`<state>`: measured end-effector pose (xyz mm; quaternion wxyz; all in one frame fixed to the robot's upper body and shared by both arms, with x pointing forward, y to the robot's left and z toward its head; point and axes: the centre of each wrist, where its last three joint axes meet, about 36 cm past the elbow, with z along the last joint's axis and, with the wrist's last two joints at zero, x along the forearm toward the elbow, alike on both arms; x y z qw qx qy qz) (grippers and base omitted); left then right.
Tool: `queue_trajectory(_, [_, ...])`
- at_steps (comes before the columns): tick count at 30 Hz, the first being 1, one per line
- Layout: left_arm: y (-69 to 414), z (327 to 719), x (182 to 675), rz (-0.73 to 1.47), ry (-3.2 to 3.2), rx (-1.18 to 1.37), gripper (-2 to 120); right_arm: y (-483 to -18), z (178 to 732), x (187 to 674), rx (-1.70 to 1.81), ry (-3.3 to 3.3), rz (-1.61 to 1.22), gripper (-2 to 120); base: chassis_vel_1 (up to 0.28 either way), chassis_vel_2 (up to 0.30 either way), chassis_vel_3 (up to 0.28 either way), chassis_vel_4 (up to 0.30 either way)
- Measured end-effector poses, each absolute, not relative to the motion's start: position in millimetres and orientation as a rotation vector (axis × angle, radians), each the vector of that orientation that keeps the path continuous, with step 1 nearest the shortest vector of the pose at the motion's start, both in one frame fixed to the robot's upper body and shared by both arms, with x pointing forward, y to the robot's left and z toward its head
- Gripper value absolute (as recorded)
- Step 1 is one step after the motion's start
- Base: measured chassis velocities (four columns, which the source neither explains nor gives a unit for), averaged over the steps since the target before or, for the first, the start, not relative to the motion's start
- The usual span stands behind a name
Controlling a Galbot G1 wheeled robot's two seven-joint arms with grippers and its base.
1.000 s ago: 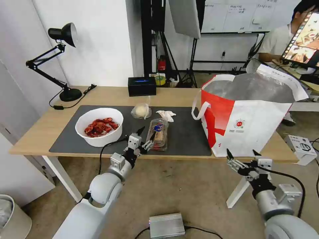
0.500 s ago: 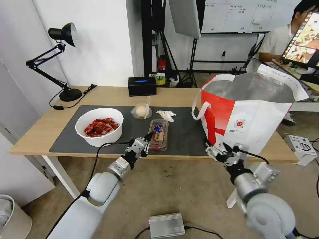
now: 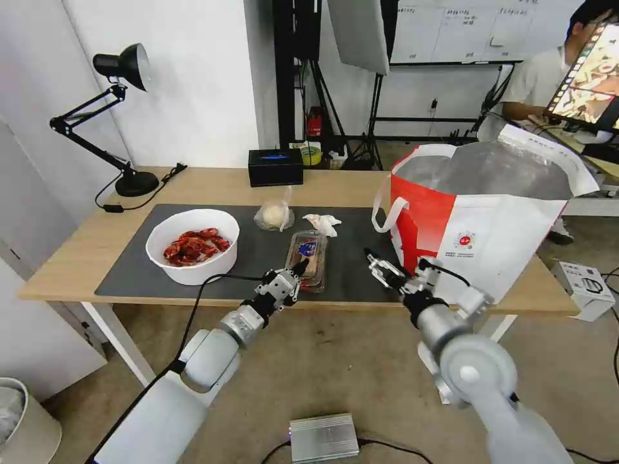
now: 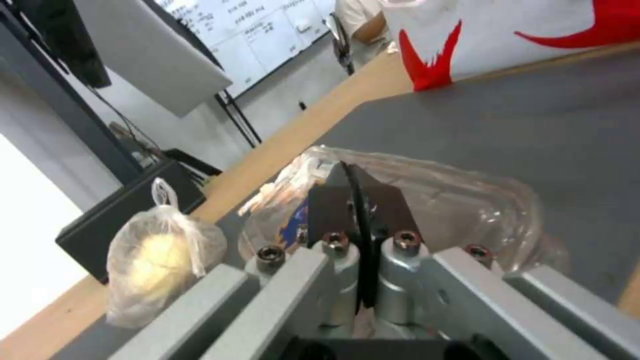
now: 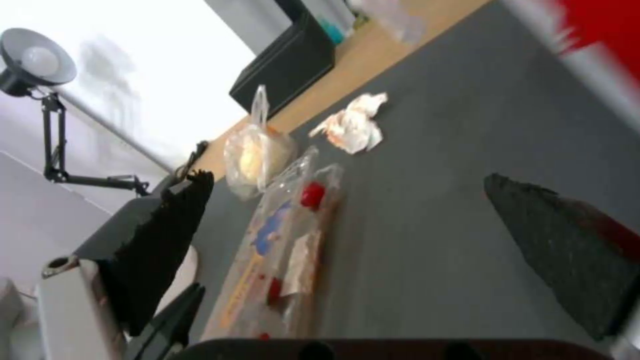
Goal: Pick up the trash from the table and place it into the takeout bag.
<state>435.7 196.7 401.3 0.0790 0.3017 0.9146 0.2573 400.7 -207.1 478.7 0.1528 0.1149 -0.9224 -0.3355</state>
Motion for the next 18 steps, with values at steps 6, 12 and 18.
queue_trajectory(6, [198.8,396.0,437.6,0.782,2.748,0.910,0,-183.8,473.8,429.5,0.346,-2.593,-1.021,100,0.000,0.000,0.000,0.000])
queue_trajectory(12, [196.4,395.5,439.2,0.821,2.720,0.919,0,-168.0,471.7,440.4,0.356,-2.559,-1.054,100,0.000,0.000,0.000,0.000])
queue_trajectory(18, [192.0,390.5,442.0,0.888,2.687,0.914,0,-160.9,467.2,443.1,0.332,-2.478,-1.129,100,0.000,0.000,0.000,0.000])
